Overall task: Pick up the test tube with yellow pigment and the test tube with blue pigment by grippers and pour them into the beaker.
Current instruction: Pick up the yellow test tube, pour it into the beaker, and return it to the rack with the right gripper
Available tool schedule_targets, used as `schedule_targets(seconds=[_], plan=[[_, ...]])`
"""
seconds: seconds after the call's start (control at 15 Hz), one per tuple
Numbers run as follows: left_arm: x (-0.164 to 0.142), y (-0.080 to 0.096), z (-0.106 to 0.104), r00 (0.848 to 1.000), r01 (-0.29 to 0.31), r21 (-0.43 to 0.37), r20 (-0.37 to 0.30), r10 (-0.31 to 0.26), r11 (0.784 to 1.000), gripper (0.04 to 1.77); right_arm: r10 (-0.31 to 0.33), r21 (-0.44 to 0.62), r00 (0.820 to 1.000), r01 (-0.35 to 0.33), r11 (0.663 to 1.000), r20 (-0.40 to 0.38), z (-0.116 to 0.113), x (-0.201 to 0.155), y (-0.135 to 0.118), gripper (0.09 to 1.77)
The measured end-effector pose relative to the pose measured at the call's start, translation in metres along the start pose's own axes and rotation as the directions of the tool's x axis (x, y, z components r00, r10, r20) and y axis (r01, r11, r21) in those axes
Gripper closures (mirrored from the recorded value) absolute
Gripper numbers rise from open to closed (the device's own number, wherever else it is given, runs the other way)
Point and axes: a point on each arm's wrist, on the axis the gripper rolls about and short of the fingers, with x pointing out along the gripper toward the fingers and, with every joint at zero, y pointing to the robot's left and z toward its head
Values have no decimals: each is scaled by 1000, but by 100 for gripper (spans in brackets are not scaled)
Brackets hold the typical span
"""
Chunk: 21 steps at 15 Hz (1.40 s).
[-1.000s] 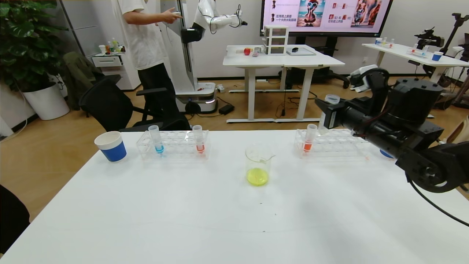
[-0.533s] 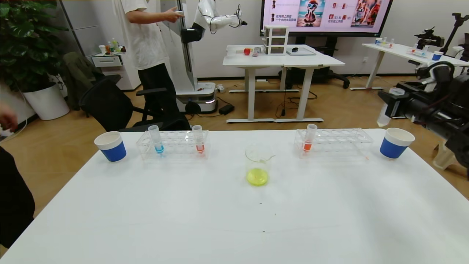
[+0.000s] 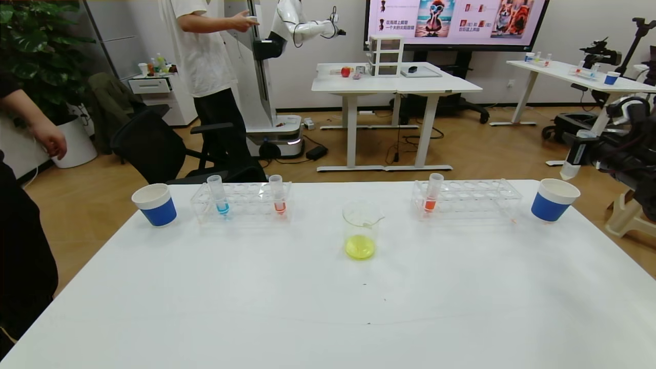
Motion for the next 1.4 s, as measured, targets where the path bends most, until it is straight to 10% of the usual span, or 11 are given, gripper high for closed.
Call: schedule_targets(seconds=[0.93,1.07,1.2,1.4], plan=[[0,0,0,1000,0,0,0,0,1000,6,-27,13,997,28,1000,-67,-69,34,-17,135],[0,0,0,1000,0,0,0,0,1000,6,-26,17,997,27,999,-77,-73,33,-17,102],[0,0,0,1000,1,-1,0,-1,1000,6,-25,16,997,27,1000,-74,-72,33,-16,32],[0,0,0,1000,0,0,0,0,1000,6,-20,15,998,21,1000,-61,-67,33,-14,12]])
